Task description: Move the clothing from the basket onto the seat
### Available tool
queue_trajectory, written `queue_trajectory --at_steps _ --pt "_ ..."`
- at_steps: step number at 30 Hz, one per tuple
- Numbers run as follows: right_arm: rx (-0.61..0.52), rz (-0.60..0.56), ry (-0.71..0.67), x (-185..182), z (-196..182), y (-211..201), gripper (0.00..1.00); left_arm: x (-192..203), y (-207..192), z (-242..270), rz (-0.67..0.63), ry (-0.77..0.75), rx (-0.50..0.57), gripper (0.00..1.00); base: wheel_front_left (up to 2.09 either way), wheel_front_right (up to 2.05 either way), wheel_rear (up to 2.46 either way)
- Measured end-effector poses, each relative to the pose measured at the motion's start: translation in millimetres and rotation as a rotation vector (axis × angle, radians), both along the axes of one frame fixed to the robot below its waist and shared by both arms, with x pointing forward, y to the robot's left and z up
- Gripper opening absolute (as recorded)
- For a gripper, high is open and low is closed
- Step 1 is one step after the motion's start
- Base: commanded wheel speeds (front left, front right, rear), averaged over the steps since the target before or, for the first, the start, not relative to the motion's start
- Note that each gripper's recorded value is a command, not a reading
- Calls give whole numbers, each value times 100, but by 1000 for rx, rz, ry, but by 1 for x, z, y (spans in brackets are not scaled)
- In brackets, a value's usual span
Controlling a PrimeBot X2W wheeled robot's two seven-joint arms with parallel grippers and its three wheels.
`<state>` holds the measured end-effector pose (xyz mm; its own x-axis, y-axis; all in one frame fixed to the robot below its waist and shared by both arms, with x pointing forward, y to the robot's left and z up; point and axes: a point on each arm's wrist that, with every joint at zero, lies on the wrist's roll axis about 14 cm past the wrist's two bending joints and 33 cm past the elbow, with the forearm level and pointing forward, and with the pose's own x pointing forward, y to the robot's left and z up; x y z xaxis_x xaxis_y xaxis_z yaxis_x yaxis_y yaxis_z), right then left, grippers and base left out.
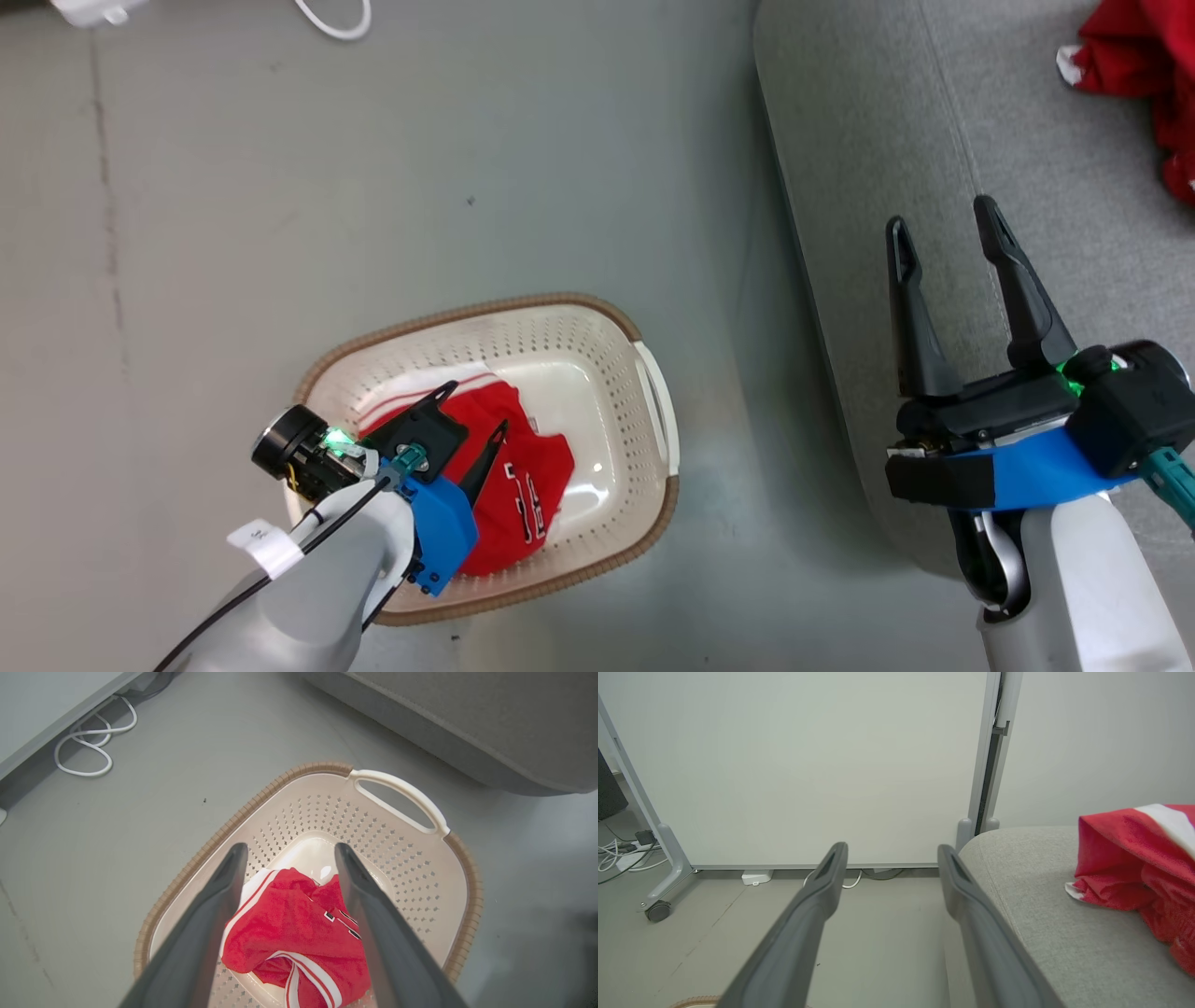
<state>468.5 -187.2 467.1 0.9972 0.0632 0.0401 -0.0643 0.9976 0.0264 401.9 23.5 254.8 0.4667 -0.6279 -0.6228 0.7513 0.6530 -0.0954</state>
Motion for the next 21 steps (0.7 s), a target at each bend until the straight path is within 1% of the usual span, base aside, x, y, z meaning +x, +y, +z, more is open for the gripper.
queue_trajectory --at_steps 6,9,10,16,21 --pt "-15 3 35 10 -20 -1 100 -14 4 -45 -119 101 107 100 0 0 0" --pt "-23 7 49 14 -29 -1 100 -24 11 -68 -176 162 176 100 0 0 0" --pt "-25 8 53 16 -32 -2 100 -27 15 -75 -189 184 201 100 0 0 0" --pt "-43 15 72 25 -48 -2 100 -30 19 -105 -266 238 265 100 0 0 0" --pt "-52 20 97 30 -65 -1 100 -32 35 -132 -311 298 363 100 0 0 0"
